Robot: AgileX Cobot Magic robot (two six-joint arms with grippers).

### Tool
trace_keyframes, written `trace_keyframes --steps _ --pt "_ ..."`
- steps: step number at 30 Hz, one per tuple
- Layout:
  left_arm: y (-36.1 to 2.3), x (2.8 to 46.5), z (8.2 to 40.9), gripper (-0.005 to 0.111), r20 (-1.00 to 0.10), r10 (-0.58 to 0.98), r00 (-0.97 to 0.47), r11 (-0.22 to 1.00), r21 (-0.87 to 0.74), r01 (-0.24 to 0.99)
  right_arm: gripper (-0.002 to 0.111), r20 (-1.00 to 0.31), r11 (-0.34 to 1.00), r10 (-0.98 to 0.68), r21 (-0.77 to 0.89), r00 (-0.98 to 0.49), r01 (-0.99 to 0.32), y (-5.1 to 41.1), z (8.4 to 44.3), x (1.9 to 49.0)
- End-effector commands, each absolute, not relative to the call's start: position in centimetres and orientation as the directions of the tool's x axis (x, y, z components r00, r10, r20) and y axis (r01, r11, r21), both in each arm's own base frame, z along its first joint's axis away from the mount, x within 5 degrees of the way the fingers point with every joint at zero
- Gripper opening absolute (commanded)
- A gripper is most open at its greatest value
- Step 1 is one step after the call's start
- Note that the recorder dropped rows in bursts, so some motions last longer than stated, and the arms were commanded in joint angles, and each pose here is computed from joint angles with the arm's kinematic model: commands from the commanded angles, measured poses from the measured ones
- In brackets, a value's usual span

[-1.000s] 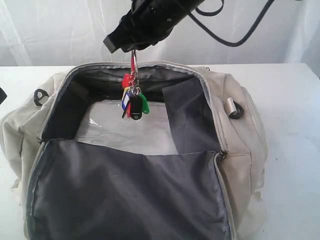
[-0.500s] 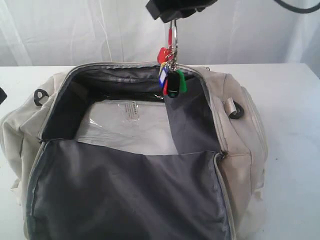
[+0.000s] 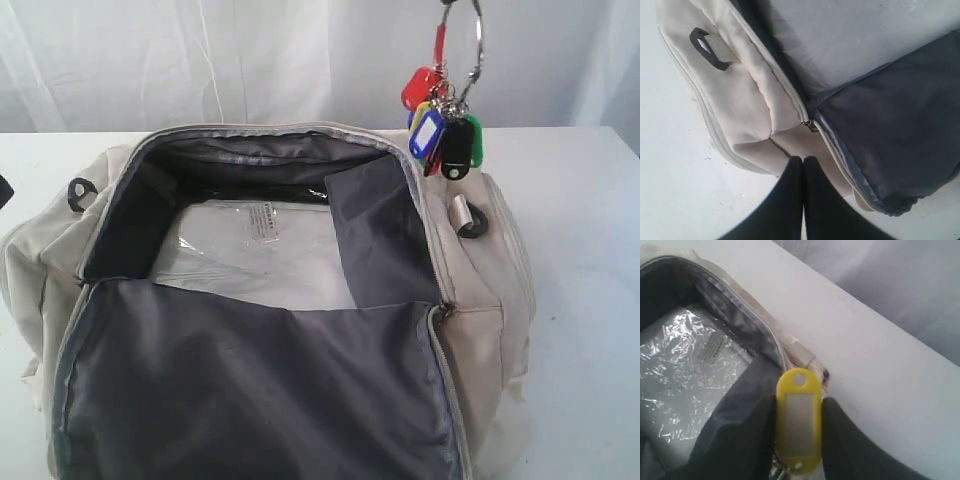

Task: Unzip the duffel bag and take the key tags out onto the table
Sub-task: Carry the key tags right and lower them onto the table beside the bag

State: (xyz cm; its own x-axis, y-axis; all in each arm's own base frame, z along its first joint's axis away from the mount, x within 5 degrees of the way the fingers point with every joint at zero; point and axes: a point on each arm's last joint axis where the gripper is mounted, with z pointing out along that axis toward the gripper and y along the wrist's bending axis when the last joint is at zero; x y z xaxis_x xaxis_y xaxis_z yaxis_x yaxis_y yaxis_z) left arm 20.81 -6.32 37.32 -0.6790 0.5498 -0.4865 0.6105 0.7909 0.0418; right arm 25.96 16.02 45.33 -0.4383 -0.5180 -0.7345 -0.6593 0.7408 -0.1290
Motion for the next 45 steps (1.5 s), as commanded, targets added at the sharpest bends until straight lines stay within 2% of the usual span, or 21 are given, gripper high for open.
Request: trace_keyframes --steps 1,7,13,27,34,45 --pt "-6.4 20.4 37.3 0.0 -0.486 0.542 -0.685 0.791 0.02 0.611 0.0 -0.725 0.795 -0.493 -0.15 -0.481 -0.588 13.5 45.4 24.8" --pt "-6.4 20.4 37.4 0.0 -0.488 0.54 -0.686 0.791 0.015 0.612 0.0 -0.697 0.842 -0.478 -0.192 -0.534 -0.504 10.7 44.3 23.4" --pt "-6.6 20.4 37.4 0.0 -0.495 0.533 -0.686 0.789 -0.001 0.614 0.0 -0.649 0.891 -0.442 -0.237 -0.619 -0.388 8.0 41.7 23.0" --pt "-6.6 20.4 37.4 0.0 -0.498 0.535 -0.682 0.788 0.003 0.616 0.0 -0.583 0.917 -0.394 -0.199 -0.711 -0.345 6.9 31.6 23.8" --pt "-6.6 20.4 37.4 0.0 -0.498 0.535 -0.682 0.788 0.003 0.616 0.0 -0.567 0.939 -0.343 -0.181 -0.749 -0.293 6.3 28.3 24.7" --pt "-6.6 20.4 37.4 0.0 -0.498 0.535 -0.683 0.787 0.0 0.616 0.0 -0.456 0.95 -0.312 -0.144 -0.833 -0.277 7.1 23.4 26.8"
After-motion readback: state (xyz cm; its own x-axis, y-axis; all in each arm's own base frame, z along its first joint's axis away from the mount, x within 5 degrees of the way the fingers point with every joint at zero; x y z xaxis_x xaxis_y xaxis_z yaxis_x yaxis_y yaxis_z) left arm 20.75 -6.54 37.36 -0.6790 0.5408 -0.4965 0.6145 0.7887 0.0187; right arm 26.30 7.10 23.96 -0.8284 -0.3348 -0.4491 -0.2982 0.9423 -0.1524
